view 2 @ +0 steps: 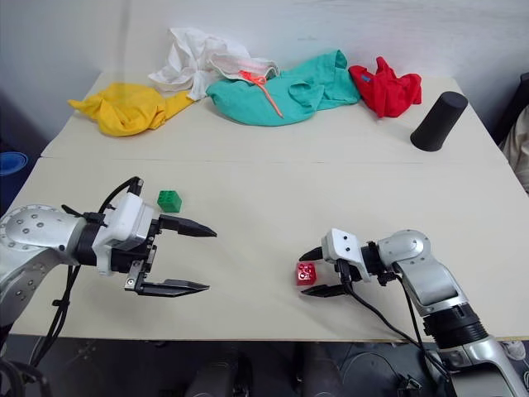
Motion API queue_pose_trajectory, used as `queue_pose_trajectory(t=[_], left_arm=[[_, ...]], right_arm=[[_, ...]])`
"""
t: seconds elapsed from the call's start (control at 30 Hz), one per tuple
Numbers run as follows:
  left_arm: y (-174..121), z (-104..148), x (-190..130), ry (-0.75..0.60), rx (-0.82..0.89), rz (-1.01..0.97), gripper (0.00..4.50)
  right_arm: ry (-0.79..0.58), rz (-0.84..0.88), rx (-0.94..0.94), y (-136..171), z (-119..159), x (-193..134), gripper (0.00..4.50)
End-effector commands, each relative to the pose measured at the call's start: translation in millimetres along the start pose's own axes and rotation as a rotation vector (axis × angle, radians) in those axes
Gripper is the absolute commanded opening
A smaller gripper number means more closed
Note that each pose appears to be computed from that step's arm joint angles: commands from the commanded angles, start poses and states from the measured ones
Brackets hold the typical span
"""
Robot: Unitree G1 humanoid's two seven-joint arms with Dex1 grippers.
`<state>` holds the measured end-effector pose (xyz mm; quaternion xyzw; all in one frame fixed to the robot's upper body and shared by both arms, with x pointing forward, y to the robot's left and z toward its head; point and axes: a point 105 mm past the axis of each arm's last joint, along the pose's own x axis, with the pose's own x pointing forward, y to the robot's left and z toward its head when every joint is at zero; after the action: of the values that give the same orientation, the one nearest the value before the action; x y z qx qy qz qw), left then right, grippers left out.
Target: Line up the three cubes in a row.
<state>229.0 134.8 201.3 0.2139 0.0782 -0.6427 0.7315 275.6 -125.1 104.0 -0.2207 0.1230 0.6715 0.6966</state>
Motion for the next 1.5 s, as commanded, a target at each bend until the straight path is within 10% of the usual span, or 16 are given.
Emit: queue_pose_trajectory(t=[0.03, 0.47, 1.5], left_arm=[[7.8, -3.9, -25.8, 0.010, -0.023, 0.164, 4.50], [-35.4, -92.1, -155.6, 0.168, -0.400, 1.009, 4.50], [149.3, -75.3, -42.9, 0.290, -0.791, 1.046, 4.50]], right_arm=[[-0.093, -0.028, -0.024, -2.3, 23.6, -9.4, 4.48], [-0.345, -0.132, 0.018, -14.1, 104.6, -60.9, 4.48], [-0.367, -0.194, 0.010, -5.1, 101.0, -50.7, 4.48]])
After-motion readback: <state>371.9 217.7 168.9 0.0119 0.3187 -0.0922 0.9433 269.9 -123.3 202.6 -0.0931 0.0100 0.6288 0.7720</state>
